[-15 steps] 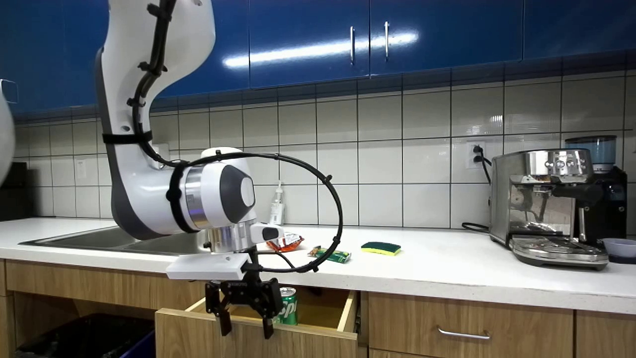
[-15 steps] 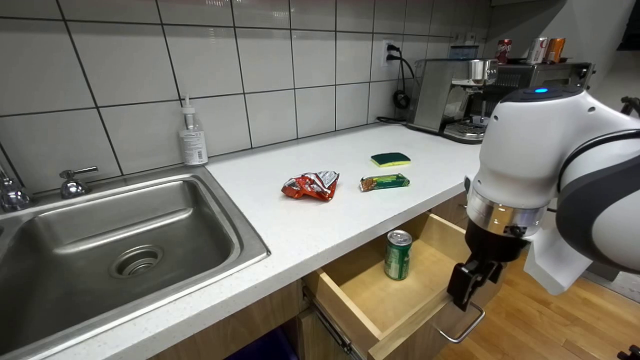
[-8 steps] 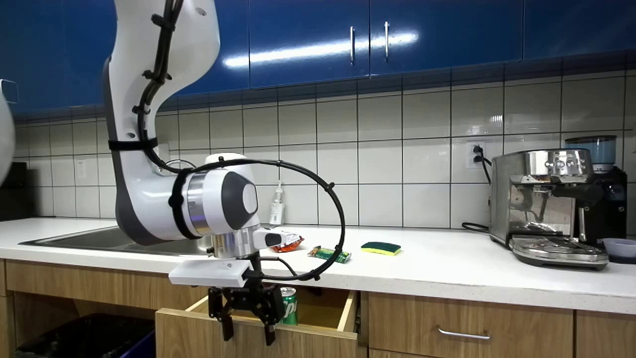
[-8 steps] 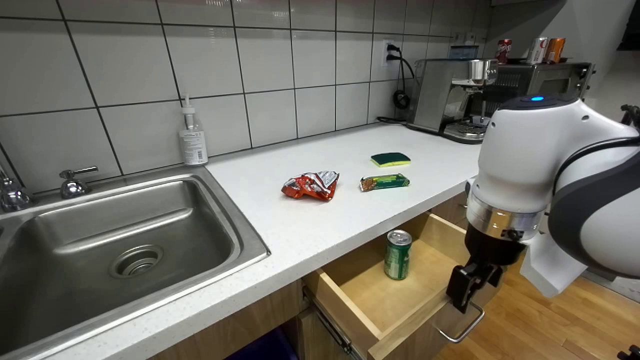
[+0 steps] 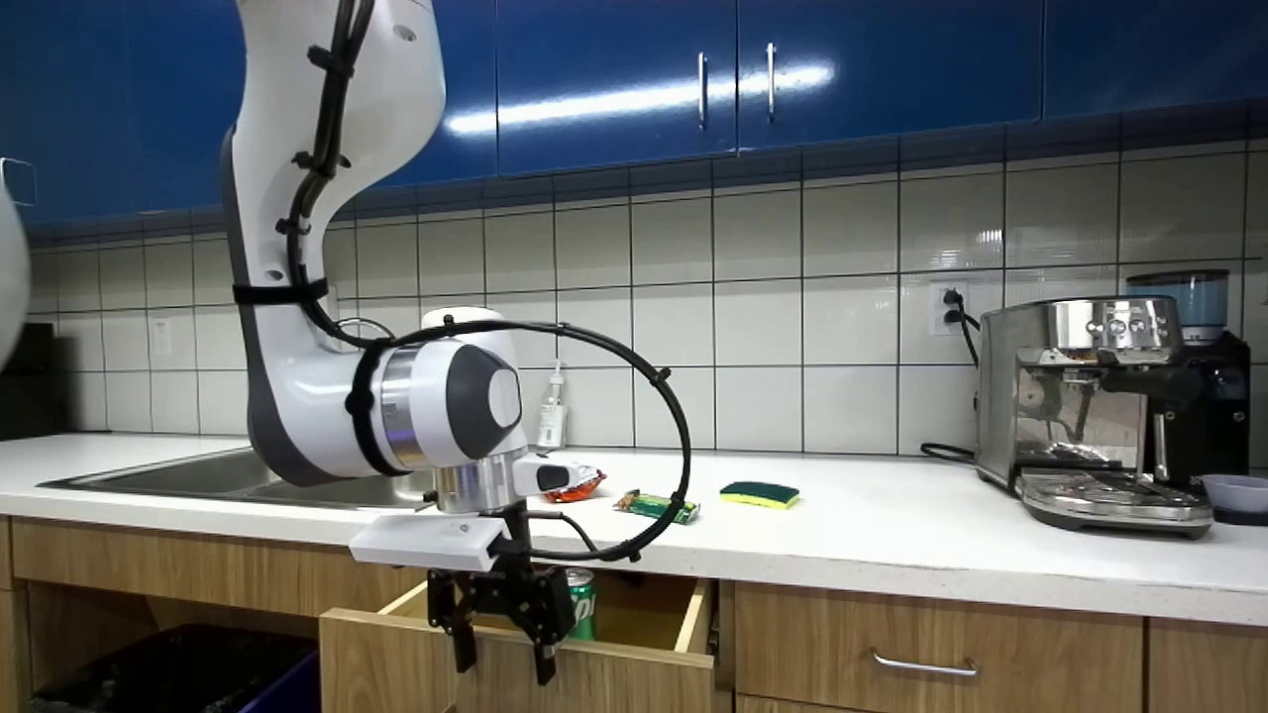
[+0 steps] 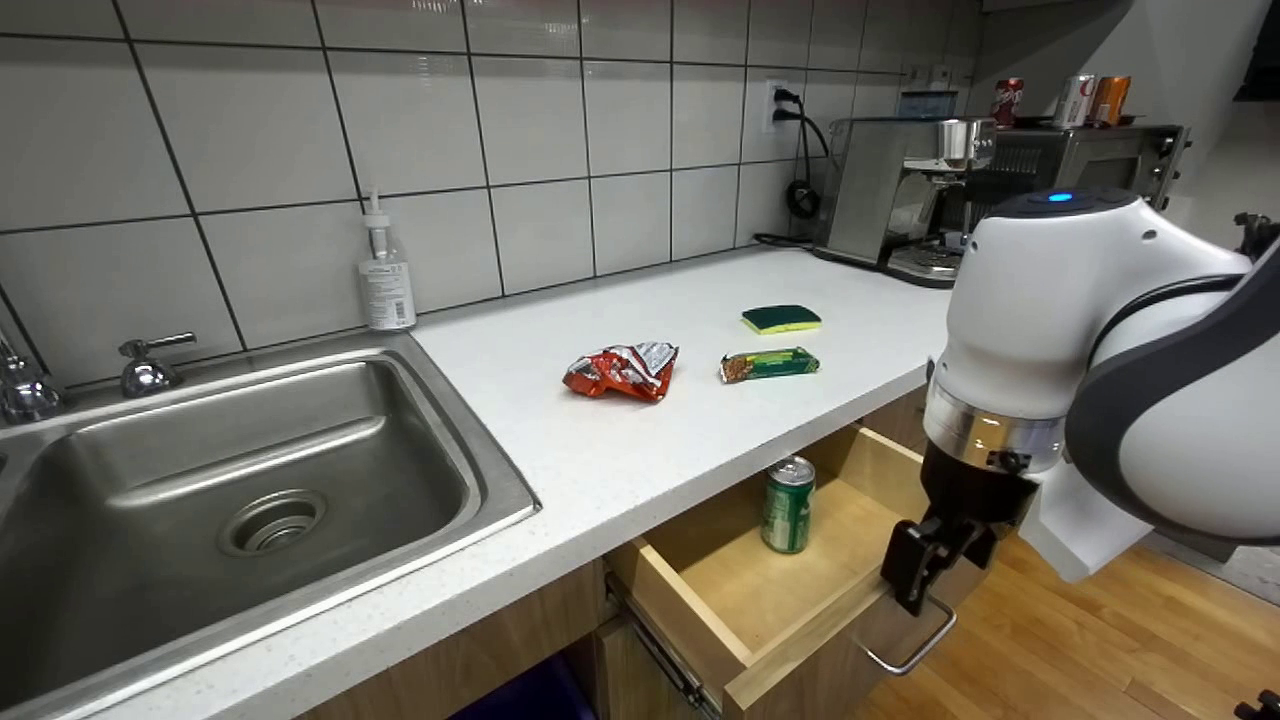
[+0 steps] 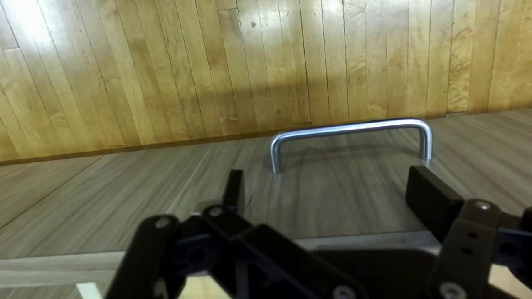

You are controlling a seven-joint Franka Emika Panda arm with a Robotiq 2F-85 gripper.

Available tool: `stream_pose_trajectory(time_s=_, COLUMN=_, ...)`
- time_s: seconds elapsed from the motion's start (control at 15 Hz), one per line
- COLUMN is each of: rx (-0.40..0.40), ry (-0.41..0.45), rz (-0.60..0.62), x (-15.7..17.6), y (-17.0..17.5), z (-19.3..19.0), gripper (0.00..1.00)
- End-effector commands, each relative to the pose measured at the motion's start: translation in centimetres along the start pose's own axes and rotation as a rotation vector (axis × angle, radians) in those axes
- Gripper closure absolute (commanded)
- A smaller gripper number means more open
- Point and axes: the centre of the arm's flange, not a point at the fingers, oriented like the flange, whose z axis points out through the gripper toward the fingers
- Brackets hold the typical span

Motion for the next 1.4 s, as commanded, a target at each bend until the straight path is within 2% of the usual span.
stream_pose_trajectory(time_s=0.0, rx=0.007, ry=0.027, rz=0.01, x=1.7, y=0.4, z=-0.2, gripper=0.0)
stream_pose_trajectory(time_s=1.33, rx=0.013, ry=0.053, rz=-0.053, x=6.2, y=1.8, z=-0.5, gripper=0.0)
